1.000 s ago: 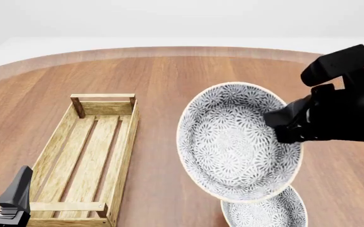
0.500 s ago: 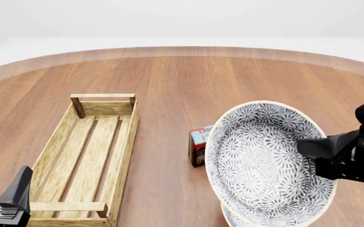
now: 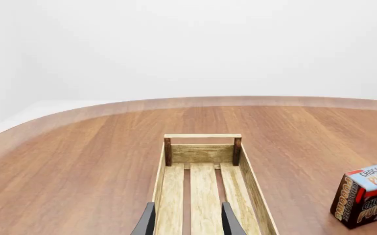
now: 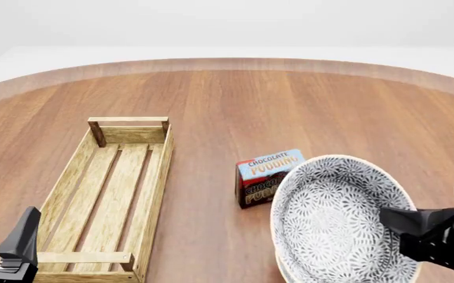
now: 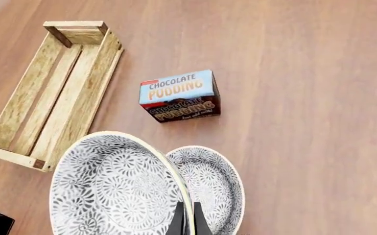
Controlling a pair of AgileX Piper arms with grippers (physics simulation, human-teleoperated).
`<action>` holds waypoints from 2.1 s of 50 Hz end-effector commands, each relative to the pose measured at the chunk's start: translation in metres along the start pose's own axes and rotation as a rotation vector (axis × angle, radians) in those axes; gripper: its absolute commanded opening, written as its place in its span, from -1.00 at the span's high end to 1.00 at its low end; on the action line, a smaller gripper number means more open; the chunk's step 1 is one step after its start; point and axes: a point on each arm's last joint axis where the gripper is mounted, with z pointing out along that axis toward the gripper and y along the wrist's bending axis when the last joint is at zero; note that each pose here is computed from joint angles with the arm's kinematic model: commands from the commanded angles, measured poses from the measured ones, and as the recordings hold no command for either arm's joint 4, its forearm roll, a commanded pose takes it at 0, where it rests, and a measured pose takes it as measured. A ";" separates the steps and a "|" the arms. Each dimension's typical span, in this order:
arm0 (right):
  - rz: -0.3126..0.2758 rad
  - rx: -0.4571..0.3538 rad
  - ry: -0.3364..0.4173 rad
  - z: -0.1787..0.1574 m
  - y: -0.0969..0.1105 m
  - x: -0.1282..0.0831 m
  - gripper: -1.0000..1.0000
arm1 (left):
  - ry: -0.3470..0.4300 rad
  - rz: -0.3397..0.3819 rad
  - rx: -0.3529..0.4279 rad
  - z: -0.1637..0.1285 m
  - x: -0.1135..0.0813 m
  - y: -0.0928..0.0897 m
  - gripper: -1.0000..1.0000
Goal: Stack the left bowl on the right bowl and place them in the tray.
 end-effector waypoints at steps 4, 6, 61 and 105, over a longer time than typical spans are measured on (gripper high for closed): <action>0.057 0.022 -0.004 0.014 -0.010 0.023 1.00 | 0.000 0.000 0.000 0.000 0.000 0.000 -1.00; 0.061 0.032 -0.004 0.016 -0.012 0.025 1.00 | 0.000 0.000 0.000 0.000 0.000 0.000 -1.00; 0.177 0.102 0.012 0.052 -0.033 0.068 1.00 | 0.000 0.000 0.000 0.000 0.000 0.000 -1.00; 0.153 0.144 0.018 0.055 -0.036 0.061 -1.00 | 0.000 0.000 0.000 0.000 0.000 0.000 -1.00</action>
